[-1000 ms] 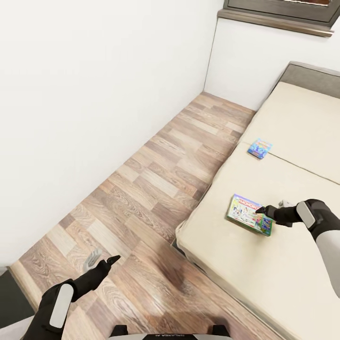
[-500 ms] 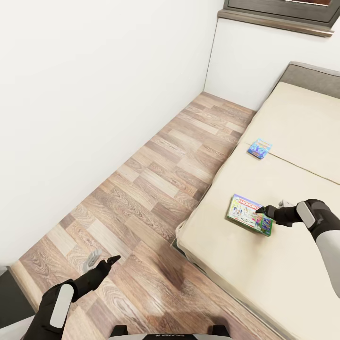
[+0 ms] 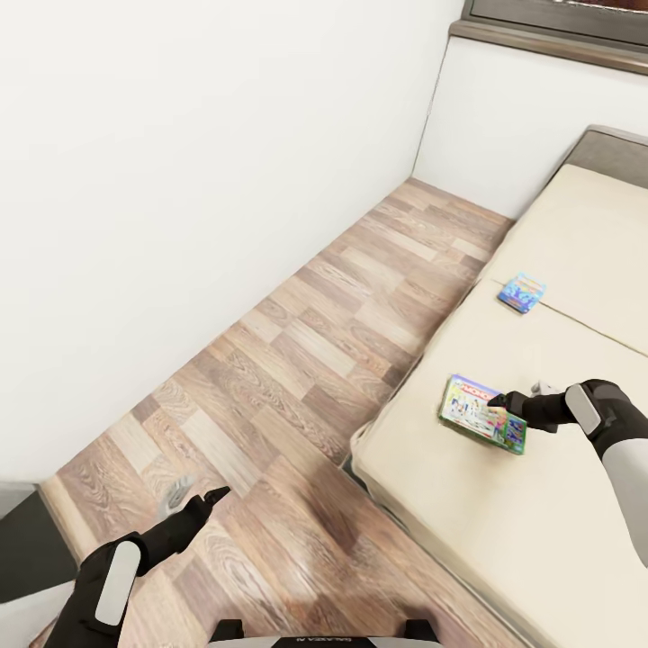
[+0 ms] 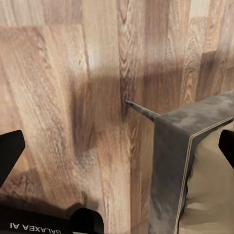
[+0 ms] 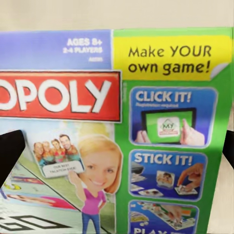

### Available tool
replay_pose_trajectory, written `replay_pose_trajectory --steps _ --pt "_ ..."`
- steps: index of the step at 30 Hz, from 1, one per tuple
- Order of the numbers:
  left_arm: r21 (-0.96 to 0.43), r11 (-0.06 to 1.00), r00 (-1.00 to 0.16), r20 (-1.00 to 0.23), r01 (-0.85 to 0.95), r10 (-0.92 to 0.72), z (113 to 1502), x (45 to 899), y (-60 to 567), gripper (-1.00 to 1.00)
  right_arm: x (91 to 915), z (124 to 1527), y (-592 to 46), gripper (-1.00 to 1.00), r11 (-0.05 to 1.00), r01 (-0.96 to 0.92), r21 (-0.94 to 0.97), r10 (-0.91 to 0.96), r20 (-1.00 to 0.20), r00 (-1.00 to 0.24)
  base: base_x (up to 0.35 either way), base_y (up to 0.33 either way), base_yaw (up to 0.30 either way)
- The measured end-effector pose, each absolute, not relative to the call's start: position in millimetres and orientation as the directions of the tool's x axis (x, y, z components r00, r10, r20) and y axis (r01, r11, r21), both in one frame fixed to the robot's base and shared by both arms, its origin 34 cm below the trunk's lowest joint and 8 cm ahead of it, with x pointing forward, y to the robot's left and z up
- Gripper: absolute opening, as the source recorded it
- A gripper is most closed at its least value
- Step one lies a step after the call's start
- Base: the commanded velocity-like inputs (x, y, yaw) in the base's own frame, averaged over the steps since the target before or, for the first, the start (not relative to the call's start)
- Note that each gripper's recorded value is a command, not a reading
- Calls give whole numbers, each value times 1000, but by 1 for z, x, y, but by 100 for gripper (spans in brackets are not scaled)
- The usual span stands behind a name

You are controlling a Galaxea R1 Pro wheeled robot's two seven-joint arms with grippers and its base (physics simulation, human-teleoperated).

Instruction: Put all the toys in the child's room - the three board games (two on the bed and one on the table), the two jigsaw puzzles on the table, and the tennis ball on the table - inside the toy box on the table in the child's room.

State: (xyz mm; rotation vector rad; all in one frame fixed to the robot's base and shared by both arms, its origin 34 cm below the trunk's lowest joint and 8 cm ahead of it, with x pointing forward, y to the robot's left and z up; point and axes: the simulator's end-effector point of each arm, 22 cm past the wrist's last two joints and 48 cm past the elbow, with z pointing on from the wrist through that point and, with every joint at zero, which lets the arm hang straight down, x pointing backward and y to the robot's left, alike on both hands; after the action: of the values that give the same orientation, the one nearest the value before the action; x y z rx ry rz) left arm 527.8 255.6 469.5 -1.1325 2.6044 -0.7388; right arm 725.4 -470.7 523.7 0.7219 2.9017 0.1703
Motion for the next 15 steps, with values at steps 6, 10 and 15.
replay_pose_trajectory --steps 6,10,15 --pt "-522 580 -684 10 -626 -730 469 528 256 100 726 524 -471 100 878 456 145 472 -115 -874 0 0 264" --pt "-522 580 -684 8 -626 -730 469 528 256 100 727 525 -470 100 878 455 151 473 -115 -874 0 0 269" --pt "-522 582 -683 2 -624 -731 469 529 257 100 730 526 -464 100 874 448 186 473 -117 -873 0 0 178"
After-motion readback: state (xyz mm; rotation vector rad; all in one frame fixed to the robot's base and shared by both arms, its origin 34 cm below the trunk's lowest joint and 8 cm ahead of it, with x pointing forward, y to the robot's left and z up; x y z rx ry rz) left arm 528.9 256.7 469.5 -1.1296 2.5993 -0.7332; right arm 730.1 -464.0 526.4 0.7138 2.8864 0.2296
